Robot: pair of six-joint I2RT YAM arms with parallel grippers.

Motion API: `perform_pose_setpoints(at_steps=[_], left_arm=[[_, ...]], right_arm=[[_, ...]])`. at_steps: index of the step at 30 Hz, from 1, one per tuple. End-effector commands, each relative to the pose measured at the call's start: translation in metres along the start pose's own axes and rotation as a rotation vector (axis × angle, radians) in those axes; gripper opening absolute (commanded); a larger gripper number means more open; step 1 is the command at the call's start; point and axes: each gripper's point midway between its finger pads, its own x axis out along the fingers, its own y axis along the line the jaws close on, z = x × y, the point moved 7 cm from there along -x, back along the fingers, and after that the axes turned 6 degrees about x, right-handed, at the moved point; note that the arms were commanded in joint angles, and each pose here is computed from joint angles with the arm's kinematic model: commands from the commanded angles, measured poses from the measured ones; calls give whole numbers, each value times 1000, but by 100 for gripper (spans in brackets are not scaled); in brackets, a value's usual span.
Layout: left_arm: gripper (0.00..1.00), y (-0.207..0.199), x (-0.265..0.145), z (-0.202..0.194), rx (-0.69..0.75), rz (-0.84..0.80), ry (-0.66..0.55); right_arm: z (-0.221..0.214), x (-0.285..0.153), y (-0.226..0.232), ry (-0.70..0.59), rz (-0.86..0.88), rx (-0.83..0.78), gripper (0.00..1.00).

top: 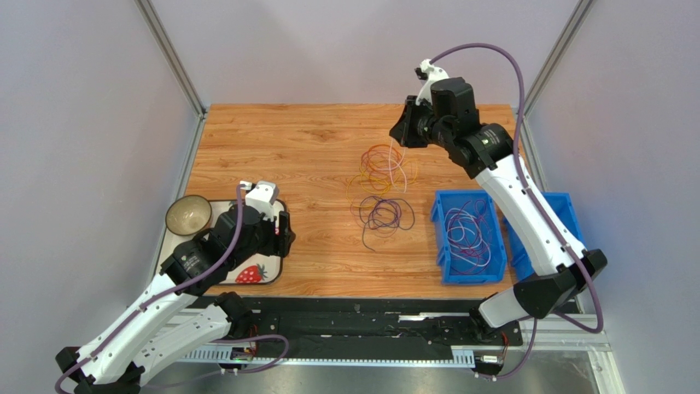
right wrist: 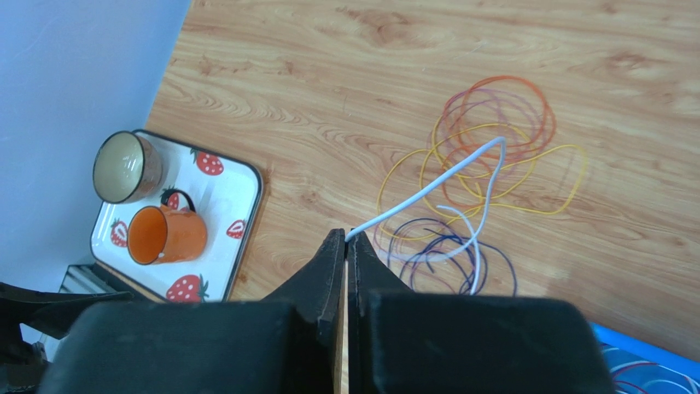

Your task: Untangle the cables

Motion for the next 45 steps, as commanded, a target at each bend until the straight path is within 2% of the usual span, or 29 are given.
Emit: perform_pose_setpoints(at_steps=[1, 8, 15, 25, 38, 45], left_arm=[[72, -1, -4, 6, -7, -9, -23], [72, -2, -4, 6, -5, -16, -26], [72, -2, -3, 6, -4, -19, -22], [72, -2, -2, 6, -3, -19, -19], [72, -3, -1, 5, -3, -23, -9], [72, -3, 1, 4, 1, -21, -2]], right_arm=[[6, -33, -12, -74, -103, -44, 0], [-6, -64, -40, -123, -298, -55, 0], [-31, -96, -81, -207, -525, 35, 0], [-58, -123, -115, -260, -719, 90, 0], [-99, -99, -158, -141, -852, 140, 0], [-114, -84, -179, -84, -834, 213, 0]])
